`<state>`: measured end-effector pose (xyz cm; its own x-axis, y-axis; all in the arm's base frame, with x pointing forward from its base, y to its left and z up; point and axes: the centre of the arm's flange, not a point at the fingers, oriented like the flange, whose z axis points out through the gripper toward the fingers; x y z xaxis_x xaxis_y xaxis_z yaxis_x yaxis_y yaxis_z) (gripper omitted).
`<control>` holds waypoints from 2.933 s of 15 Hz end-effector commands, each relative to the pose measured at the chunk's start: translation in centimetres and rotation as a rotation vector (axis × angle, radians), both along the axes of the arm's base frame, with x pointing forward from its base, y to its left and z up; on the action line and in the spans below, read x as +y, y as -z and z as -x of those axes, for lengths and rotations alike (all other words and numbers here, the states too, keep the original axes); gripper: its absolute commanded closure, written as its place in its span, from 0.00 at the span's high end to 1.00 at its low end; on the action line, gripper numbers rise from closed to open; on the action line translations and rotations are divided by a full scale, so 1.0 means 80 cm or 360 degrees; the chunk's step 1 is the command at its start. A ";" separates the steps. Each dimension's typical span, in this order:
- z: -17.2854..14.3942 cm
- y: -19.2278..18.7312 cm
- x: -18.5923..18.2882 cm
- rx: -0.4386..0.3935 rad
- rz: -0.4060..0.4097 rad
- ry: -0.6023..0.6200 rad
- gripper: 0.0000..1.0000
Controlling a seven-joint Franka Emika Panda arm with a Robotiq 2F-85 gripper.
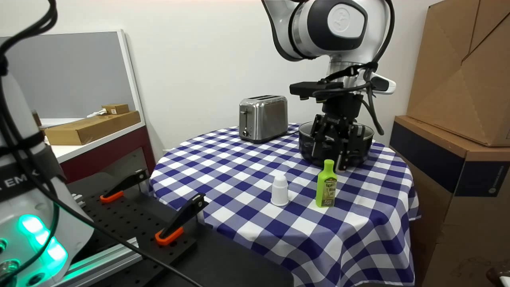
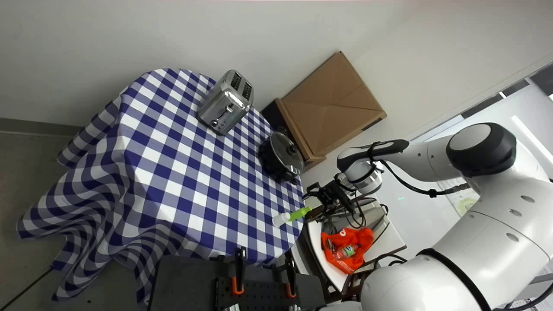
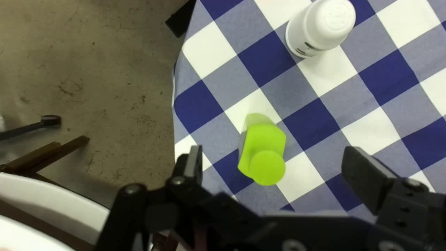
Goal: Move the green bottle to the left
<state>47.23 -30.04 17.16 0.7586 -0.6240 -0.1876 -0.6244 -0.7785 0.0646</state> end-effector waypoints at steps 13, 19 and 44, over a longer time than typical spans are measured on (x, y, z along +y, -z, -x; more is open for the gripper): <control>-0.029 0.028 0.015 0.0084 0.0042 -0.0098 0.08; -0.059 -0.087 0.068 0.0041 -0.0112 -0.0172 0.08; -0.152 -0.126 0.659 0.0126 -0.0206 -0.1579 0.08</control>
